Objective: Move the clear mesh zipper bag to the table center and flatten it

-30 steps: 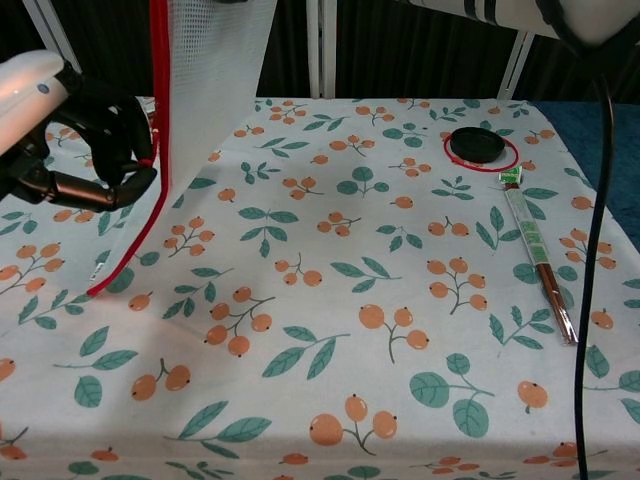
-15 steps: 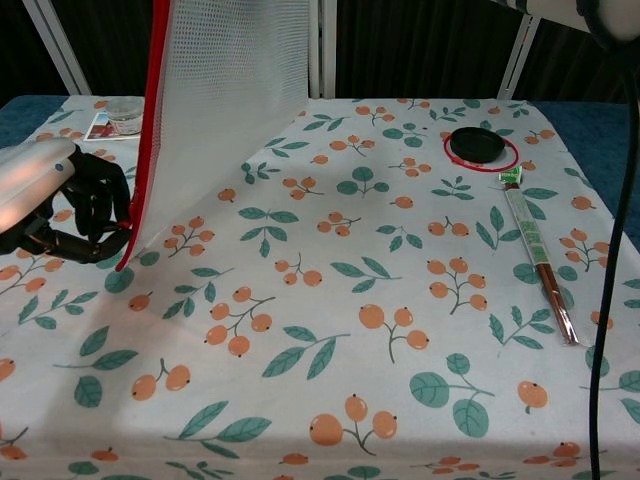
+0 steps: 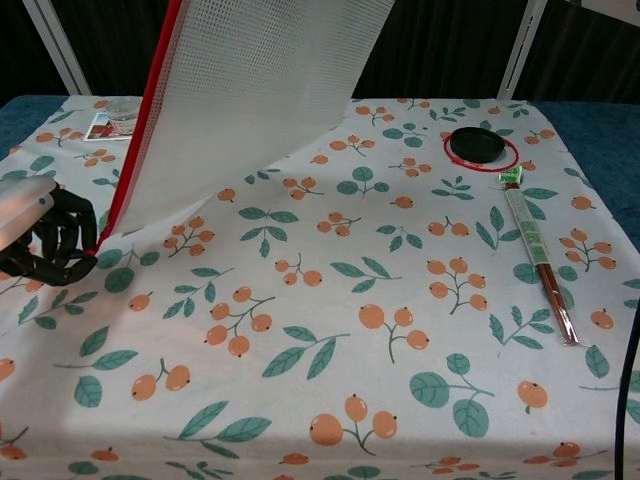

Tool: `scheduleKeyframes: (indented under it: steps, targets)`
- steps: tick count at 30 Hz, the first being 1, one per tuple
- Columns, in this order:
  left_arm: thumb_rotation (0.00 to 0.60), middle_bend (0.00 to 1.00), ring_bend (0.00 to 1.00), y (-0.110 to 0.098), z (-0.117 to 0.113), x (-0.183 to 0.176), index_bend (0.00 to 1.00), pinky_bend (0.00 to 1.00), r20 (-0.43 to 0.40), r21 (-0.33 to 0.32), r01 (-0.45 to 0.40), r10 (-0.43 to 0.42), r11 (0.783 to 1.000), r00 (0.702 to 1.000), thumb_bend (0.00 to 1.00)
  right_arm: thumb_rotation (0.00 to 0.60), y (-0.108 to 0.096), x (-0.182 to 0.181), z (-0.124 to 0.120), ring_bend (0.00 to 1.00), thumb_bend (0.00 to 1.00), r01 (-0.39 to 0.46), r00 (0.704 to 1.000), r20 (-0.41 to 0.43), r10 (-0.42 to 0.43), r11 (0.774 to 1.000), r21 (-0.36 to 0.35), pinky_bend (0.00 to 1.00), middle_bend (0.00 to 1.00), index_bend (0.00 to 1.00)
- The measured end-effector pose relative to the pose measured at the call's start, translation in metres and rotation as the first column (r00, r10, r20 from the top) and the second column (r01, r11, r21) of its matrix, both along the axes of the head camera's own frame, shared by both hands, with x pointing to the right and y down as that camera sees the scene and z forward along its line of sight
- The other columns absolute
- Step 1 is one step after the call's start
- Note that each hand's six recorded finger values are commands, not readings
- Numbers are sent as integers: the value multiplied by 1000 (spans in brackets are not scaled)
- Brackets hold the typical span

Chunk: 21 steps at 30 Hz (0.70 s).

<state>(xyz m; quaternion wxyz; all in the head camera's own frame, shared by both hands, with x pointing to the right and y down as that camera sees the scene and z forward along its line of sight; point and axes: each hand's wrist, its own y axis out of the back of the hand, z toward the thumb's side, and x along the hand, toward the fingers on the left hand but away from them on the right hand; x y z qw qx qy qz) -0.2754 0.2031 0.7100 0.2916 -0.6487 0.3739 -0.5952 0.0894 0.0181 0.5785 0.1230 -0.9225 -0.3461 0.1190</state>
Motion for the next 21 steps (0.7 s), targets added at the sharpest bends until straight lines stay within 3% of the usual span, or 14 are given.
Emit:
scheduleKeyframes:
  steps: [16, 18, 21]
  targets:
    - [600, 674, 587, -1, -2, -15, 715, 391, 83, 1, 3, -3, 1000, 997, 437, 600, -1, 4, -3, 181, 538, -7, 1000, 9, 7, 1000, 11, 84, 424, 891]
    - [600, 660, 573, -1, -2, -18, 660, 387, 94, -7, 12, -12, 1000, 996, 428, 600, 0, 4, -1, 181, 538, -3, 1000, 2, 3, 1000, 10, 84, 425, 891]
    - [600, 604, 523, -4, -5, -21, 451, 379, 93, -11, 25, -24, 1000, 995, 334, 600, 3, 4, 1, 181, 537, 3, 1000, -4, -3, 1000, 10, 84, 425, 891]
